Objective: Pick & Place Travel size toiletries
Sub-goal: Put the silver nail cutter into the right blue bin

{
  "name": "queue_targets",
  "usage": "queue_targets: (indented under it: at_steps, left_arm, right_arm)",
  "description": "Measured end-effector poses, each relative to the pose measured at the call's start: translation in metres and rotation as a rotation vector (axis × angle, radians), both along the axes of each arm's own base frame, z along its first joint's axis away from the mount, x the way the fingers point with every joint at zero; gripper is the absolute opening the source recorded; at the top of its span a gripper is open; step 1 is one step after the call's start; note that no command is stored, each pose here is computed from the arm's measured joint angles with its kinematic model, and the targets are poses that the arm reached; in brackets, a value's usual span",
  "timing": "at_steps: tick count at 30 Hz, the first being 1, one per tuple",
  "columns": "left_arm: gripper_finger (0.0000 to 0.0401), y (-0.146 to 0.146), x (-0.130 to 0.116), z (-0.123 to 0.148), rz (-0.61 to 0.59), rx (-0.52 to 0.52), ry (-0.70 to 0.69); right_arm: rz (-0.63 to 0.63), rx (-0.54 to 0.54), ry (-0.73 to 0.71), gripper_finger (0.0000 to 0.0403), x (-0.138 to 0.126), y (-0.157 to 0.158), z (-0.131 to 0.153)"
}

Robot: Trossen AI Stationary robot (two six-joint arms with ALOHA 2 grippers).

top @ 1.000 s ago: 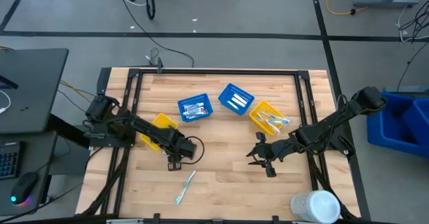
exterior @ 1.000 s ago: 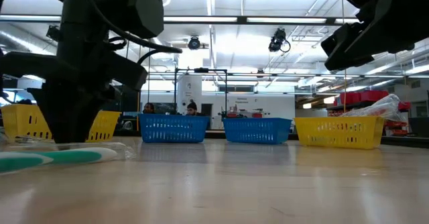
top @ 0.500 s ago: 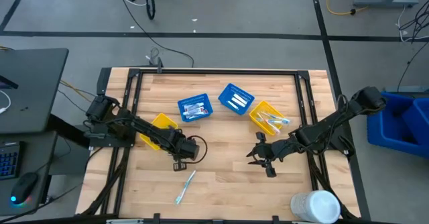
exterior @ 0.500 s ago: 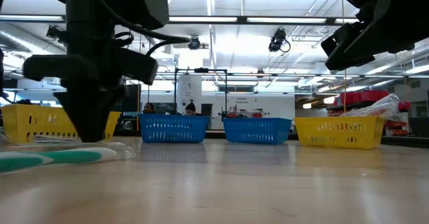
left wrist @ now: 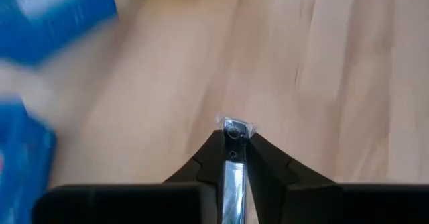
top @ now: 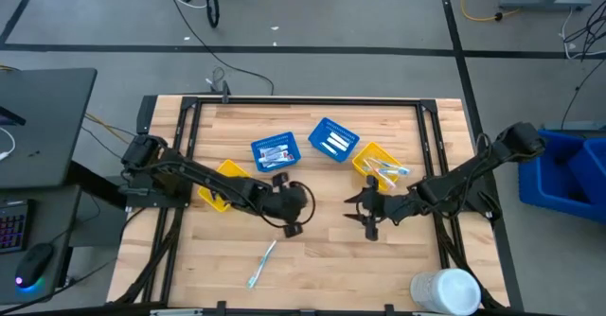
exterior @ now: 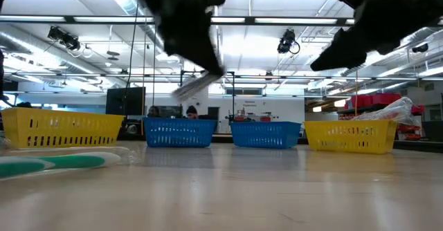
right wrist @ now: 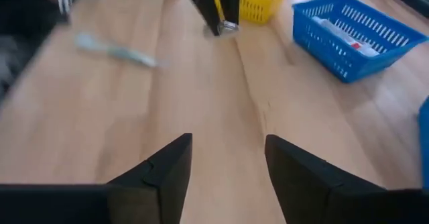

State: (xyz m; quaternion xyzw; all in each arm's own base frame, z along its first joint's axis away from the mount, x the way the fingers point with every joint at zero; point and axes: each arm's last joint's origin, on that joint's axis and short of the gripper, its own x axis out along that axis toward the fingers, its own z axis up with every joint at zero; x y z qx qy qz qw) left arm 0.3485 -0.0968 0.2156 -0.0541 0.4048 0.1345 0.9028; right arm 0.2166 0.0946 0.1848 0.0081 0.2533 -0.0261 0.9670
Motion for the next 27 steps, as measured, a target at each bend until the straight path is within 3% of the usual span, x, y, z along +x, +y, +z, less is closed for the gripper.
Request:
queue_targets:
  at_steps: [7,10,14,24,27]
  left_arm:
    - [0.0049,-0.002,0.02,0.026,0.049,0.117,-0.305]
    - [0.0049,-0.001,0.024,0.033,0.096,0.16,-0.387]
    - [0.0051,-0.002,0.029,0.043,0.093,0.152,-0.49]
    - [0.0052,-0.003,0.03,0.045,0.081,0.143,-0.509]
    - [0.005,-0.003,0.03,0.046,0.095,0.149,-0.522]
  right_arm:
    - [-0.055,0.213,-0.195,0.0225,0.015,0.004,0.011]
    - [-0.052,0.227,-0.258,0.0229,0.021,0.006,0.013]
    - [-0.15,0.181,-0.294,0.0225,0.028,0.003,0.005]
    - [-0.199,0.166,-0.449,0.021,0.047,-0.01,0.005]
    - [-0.164,0.178,-0.462,0.0211,0.051,-0.016,0.006]
